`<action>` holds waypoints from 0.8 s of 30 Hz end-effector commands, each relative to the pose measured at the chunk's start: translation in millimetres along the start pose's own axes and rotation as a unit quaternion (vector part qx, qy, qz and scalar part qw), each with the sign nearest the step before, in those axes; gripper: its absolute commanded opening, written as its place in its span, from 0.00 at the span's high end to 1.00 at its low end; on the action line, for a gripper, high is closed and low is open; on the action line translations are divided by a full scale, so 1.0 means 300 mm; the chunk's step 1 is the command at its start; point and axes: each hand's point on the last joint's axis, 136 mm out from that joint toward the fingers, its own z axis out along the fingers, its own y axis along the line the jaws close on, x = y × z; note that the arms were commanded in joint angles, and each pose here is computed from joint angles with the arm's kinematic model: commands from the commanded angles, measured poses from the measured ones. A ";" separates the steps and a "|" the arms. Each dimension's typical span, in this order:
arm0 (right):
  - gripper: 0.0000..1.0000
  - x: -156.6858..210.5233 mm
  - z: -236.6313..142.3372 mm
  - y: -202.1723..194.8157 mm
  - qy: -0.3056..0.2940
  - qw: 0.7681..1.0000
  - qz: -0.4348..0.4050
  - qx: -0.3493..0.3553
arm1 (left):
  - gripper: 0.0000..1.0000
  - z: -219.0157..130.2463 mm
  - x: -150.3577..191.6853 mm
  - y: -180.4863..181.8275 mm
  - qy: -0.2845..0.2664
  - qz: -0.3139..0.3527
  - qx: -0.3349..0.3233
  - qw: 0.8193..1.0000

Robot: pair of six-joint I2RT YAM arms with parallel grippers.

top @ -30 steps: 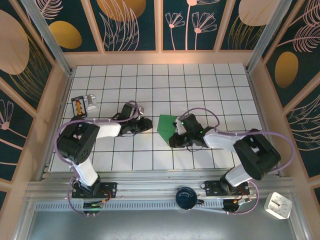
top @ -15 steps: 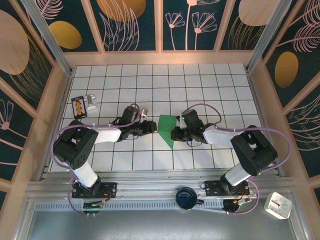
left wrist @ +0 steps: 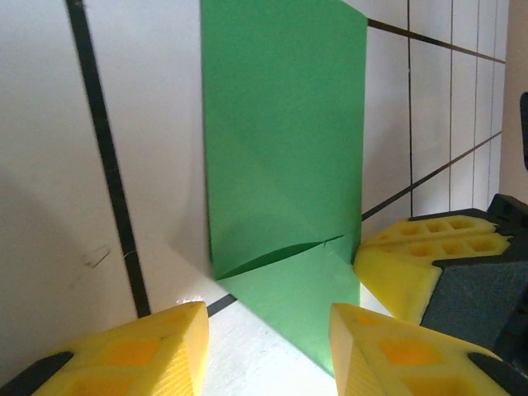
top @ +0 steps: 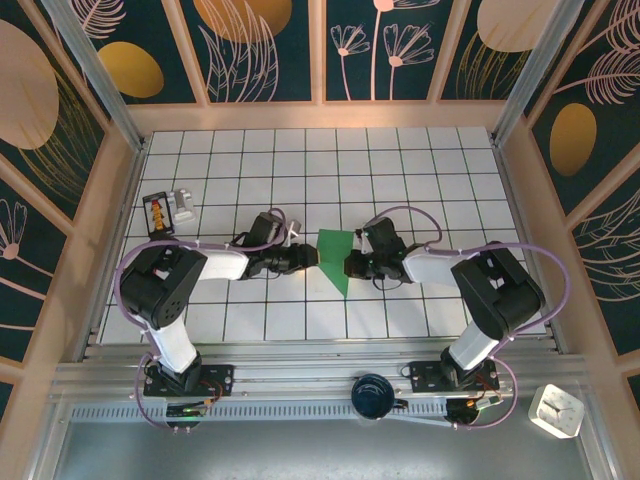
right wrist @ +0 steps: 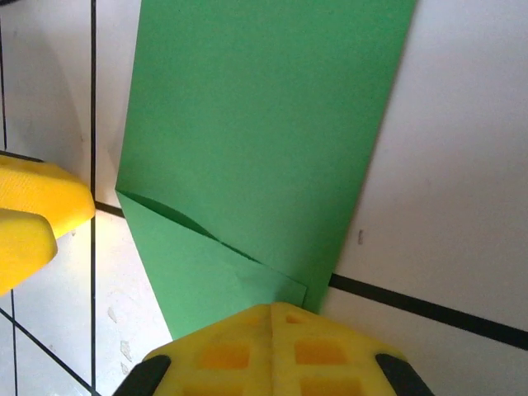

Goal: Fold a paper plane with a square sheet of paper (pick it up from the middle)
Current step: Third fold the triangle at the center of the table.

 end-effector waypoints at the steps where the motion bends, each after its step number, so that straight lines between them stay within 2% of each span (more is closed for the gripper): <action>1: 0.94 0.015 0.012 -0.032 0.000 1.000 0.015 -0.001 | 0.57 0.021 0.018 -0.014 0.024 0.004 0.006 1.000; 4: 0.95 0.029 0.015 -0.039 0.004 1.000 0.019 -0.006 | 0.57 0.029 0.019 -0.018 0.028 0.003 0.004 1.000; 9: 0.96 0.044 0.019 -0.057 0.007 1.000 0.026 -0.007 | 0.56 0.022 0.008 0.018 0.017 -0.003 -0.036 0.999; 24: 0.97 0.054 0.025 -0.060 0.010 1.000 0.025 -0.012 | 0.56 0.066 -0.003 -0.009 0.038 -0.032 -0.018 0.999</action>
